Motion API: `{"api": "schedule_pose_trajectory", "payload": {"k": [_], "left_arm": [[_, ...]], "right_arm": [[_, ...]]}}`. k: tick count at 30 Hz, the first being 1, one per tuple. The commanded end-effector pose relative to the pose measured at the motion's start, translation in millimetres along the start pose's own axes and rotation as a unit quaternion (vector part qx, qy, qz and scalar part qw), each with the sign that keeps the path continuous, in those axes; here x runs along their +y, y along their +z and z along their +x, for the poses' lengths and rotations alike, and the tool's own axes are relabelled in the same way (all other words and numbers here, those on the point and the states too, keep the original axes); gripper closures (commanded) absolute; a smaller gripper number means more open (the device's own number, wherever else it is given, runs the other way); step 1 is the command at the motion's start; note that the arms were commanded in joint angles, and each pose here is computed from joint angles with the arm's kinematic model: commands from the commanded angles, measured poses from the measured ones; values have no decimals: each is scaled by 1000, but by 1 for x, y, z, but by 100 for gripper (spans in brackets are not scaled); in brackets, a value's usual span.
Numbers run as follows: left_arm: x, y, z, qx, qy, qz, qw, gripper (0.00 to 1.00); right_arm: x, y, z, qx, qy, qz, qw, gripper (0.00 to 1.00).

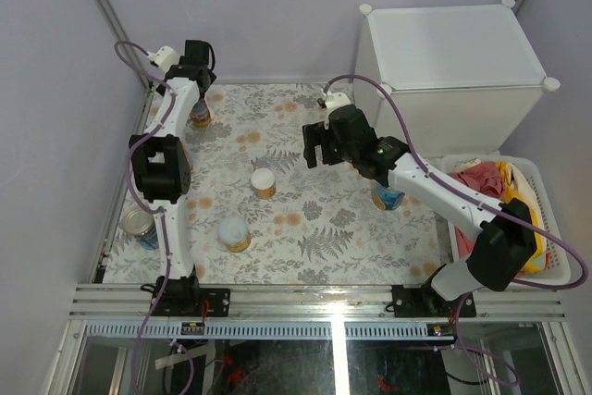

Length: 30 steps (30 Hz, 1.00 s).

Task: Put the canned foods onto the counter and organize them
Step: Pick up the canned food from the center of the board.

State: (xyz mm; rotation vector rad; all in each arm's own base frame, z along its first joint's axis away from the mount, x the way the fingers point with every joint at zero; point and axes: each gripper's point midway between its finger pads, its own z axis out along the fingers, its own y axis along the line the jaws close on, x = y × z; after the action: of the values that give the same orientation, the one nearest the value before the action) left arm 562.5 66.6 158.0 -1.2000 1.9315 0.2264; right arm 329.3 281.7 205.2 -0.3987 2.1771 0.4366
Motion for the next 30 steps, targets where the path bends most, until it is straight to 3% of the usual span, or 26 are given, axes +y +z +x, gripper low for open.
{"api": "schedule_pose_trajectory", "payload": {"k": [1, 26, 30], "left_arm": [[1, 10, -17, -14, -18, -9, 1000, 0], [-31, 62, -6, -3, -53, 44, 998, 0], [-34, 60, -1, 8, -47, 62, 997, 9]], "right_arm": [[14, 3, -13, -19, 4, -27, 999, 10], [2, 25, -7, 9, -2, -19, 1000, 10], [0, 25, -8, 8, 0, -17, 1000, 11]]}}
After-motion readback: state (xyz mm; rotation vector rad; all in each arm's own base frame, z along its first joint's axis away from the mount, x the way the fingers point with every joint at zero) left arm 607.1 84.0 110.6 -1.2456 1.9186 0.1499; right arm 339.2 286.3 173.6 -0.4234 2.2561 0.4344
